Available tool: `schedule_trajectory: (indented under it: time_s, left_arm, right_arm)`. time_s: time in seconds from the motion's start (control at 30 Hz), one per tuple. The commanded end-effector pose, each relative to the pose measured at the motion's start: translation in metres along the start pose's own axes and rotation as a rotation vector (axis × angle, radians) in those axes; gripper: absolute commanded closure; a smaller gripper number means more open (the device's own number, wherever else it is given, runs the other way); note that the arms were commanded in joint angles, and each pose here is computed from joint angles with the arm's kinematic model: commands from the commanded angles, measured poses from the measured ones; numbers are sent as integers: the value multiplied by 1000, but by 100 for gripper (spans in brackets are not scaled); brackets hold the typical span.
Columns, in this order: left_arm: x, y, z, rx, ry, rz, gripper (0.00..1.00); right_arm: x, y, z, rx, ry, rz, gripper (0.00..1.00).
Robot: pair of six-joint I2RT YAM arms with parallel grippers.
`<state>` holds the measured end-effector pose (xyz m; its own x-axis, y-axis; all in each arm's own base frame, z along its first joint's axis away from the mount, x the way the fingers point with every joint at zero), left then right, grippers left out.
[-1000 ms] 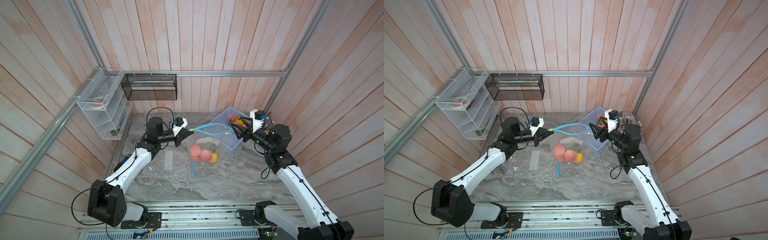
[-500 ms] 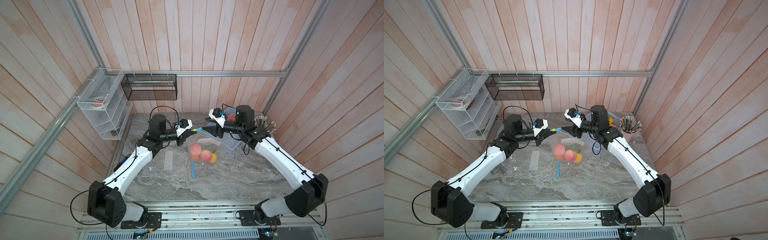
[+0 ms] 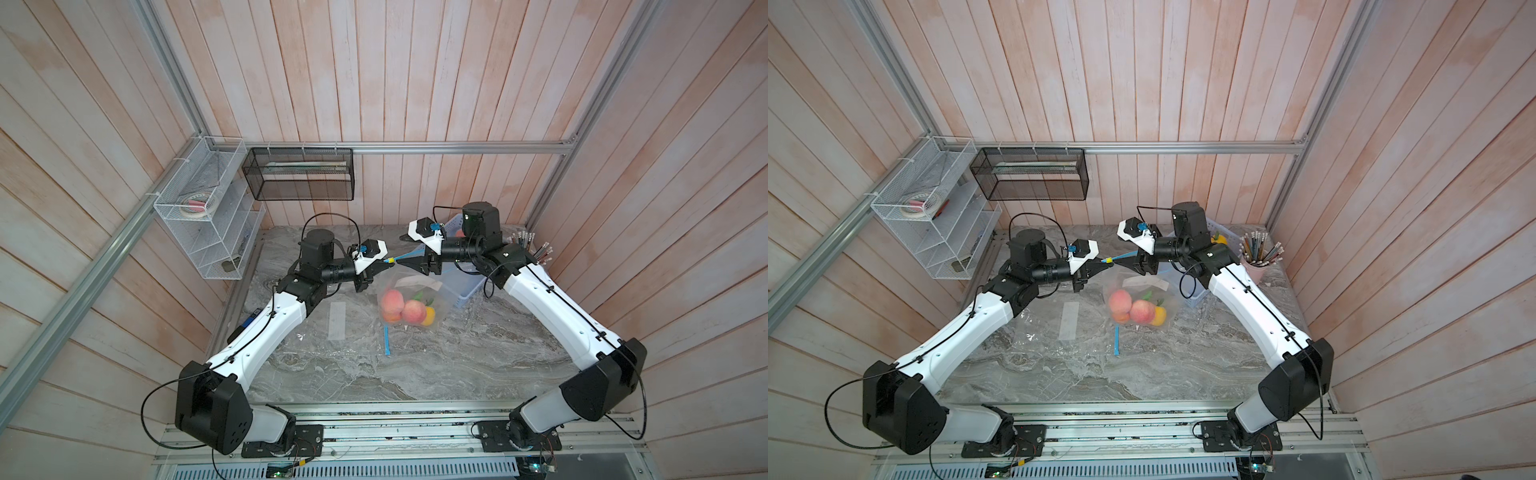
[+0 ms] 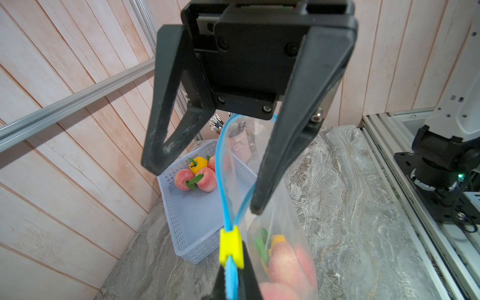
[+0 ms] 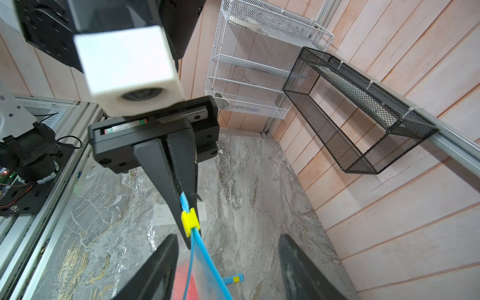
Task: Place the peach in a zip-top bag and seal the zipper
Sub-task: Zip the zipper food storage bag at the center of the board.
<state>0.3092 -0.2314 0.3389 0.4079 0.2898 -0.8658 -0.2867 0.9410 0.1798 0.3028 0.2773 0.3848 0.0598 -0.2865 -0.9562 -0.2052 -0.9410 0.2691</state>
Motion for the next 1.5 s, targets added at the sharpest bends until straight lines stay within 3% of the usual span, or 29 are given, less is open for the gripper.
schedule_trajectory:
  time_s: [0.0,0.1,0.57,0.9,1.07,1.2,1.47]
  left_arm:
    - [-8,0,4,-18,-32,-8,100]
    - [-9,1,4,-21,-37,-11,100]
    - [-12,1,4,-18,-45,-21,100]
    - [-14,1,3,-13,-45,-29,100]
    - [-13,1,3,-13,-42,-26,100]
    - [-11,1,2,-16,-40,-20,100]
    - [-6,3,-2,-18,-23,1,100]
  right_arm:
    - [-5,-5,5,-41,-12,8,34]
    - [-4,-8,5,-63,-16,28,36]
    - [2,-19,9,-115,-18,77,69]
    - [8,-25,11,-139,-23,109,71]
    - [7,-24,12,-144,-17,114,88]
    - [7,-22,12,-136,-10,124,95]
    - [2,-8,5,-51,10,139,100]
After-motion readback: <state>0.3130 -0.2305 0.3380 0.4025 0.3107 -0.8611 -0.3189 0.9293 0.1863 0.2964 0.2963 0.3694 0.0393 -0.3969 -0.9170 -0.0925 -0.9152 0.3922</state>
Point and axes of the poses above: each gripper's point midway between its finger pads, its own y axis back along the fingers, its own z axis along the line the jaws close on, x = y × z, the point moved 5 cm from there along y, back along the fingers, and after that the axes turned 10 degrees about -y, right-handed, at the moved point
